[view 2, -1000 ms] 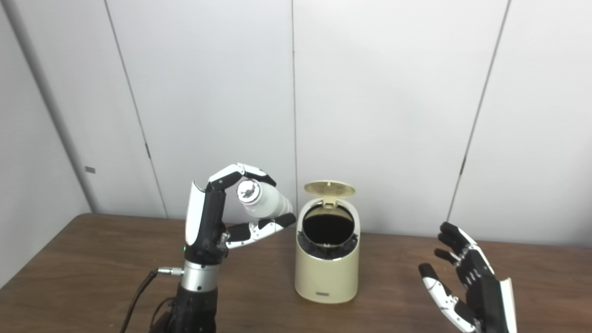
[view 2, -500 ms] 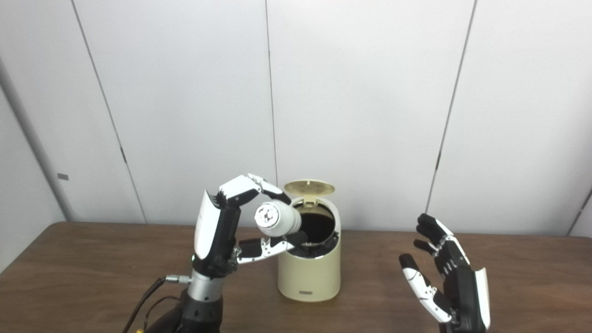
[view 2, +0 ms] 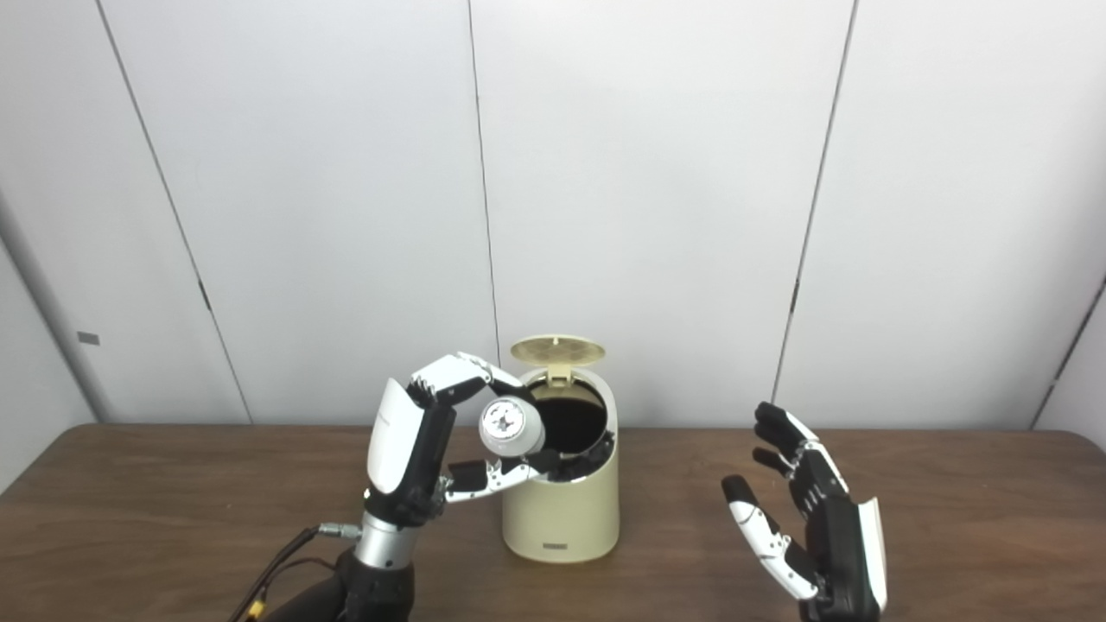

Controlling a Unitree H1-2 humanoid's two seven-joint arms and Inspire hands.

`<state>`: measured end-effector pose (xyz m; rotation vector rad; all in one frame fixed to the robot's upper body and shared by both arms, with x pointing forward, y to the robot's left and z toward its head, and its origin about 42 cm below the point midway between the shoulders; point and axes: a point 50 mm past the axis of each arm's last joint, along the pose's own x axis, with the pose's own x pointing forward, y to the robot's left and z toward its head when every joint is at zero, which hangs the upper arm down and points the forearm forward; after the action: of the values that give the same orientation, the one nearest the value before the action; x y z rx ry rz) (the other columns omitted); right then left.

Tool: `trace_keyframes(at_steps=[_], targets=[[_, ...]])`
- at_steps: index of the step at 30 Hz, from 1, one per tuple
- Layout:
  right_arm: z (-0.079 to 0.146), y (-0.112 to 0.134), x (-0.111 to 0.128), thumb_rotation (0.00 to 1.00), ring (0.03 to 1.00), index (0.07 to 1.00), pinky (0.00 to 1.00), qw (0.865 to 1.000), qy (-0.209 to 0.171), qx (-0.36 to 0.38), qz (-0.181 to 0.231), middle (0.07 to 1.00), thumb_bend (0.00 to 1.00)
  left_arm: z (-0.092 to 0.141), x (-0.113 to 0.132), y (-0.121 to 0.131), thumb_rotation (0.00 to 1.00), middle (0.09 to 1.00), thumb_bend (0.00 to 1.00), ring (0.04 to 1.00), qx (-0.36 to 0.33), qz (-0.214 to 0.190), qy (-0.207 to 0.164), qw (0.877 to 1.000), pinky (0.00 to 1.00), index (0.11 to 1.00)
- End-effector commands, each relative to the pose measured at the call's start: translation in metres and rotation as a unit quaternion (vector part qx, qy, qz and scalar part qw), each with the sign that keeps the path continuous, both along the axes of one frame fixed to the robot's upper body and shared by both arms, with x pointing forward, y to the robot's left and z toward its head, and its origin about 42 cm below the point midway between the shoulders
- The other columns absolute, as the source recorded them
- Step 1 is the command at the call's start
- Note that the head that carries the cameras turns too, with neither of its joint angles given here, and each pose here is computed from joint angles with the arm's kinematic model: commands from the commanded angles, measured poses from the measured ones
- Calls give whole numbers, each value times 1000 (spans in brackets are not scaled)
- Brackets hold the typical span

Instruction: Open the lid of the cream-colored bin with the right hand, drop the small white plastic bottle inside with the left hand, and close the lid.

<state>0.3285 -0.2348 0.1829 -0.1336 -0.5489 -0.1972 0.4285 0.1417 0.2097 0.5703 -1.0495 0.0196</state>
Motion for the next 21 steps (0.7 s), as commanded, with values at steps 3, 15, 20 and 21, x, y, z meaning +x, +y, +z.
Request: trace_keyframes(at_steps=[3,15,20,21], targets=[[18,6,-1,428,818,801,742,999,-49,-4,1,818,305,22,16,-1,0,511,502,474,-23,2,-17,1000,573,446],[18,10,-3,439,813,790,723,999,-49,-6,-5,820,300,20,26,-10,0,514,502,474,-37,9,1,999,583,440],[17,9,-1,426,813,789,730,999,-52,-5,-3,821,298,27,27,-11,0,511,502,473,-42,8,-15,999,571,444],[17,9,-1,435,811,787,727,999,-52,-7,-4,820,300,28,27,-11,0,509,503,473,-44,8,-17,999,567,445]])
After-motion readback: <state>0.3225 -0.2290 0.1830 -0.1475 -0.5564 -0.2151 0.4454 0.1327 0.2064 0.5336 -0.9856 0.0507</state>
